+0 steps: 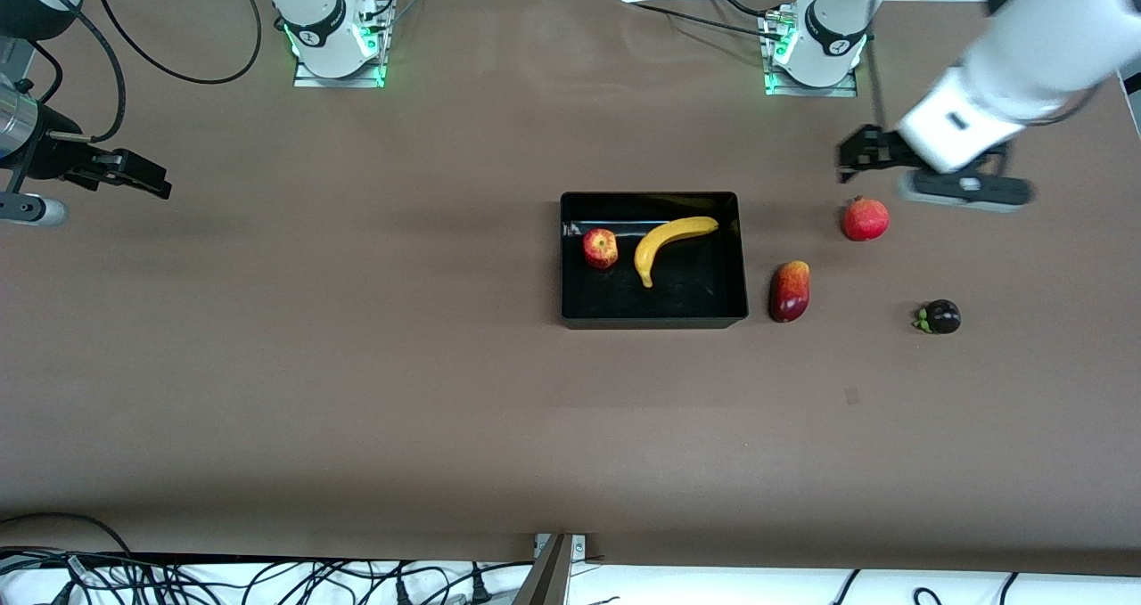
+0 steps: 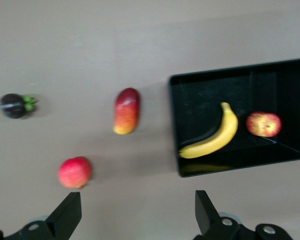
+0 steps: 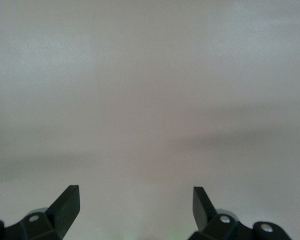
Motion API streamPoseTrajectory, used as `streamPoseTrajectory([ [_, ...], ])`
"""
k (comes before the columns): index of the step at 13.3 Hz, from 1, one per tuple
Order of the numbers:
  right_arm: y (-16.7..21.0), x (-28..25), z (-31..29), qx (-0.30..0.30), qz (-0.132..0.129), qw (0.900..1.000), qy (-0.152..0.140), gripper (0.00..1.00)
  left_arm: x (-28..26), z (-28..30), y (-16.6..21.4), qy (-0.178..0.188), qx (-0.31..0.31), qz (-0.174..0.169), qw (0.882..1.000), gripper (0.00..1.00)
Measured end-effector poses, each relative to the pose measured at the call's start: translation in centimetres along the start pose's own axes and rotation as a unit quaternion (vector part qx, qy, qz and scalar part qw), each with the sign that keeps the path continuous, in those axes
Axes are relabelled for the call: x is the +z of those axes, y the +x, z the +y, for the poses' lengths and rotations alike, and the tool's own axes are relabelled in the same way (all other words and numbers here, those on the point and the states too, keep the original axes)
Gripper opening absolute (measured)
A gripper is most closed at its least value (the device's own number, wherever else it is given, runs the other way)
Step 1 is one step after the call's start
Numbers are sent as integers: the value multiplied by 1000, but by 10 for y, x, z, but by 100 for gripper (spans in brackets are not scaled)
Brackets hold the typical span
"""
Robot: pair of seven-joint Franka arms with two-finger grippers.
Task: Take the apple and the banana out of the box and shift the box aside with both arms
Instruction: 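Move the left gripper over the red apple inside the black box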
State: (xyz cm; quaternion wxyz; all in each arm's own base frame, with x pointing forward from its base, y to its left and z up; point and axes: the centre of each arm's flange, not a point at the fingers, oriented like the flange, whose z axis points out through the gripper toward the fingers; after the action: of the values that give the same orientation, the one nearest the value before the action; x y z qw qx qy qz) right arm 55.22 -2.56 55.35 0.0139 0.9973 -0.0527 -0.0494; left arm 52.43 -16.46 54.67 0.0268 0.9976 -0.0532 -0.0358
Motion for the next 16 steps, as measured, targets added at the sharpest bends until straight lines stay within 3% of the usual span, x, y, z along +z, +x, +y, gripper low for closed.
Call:
streamPoseTrajectory([
  [4, 0, 0, 0, 0, 0, 1000, 0, 100, 67, 103, 2, -15, -13, 15, 1000, 100],
  [9, 0, 0, 0, 0, 0, 1000, 0, 100, 190, 215, -2, -64, -32, 24, 997, 100],
  [12, 0, 0, 0, 0, 0, 1000, 0, 100, 263, 251, -7, -86, -19, 16, 996, 100],
  [16, 0, 0, 0, 0, -1, 1000, 0, 100, 314, 258, -7, -70, 14, 24, 997, 100],
])
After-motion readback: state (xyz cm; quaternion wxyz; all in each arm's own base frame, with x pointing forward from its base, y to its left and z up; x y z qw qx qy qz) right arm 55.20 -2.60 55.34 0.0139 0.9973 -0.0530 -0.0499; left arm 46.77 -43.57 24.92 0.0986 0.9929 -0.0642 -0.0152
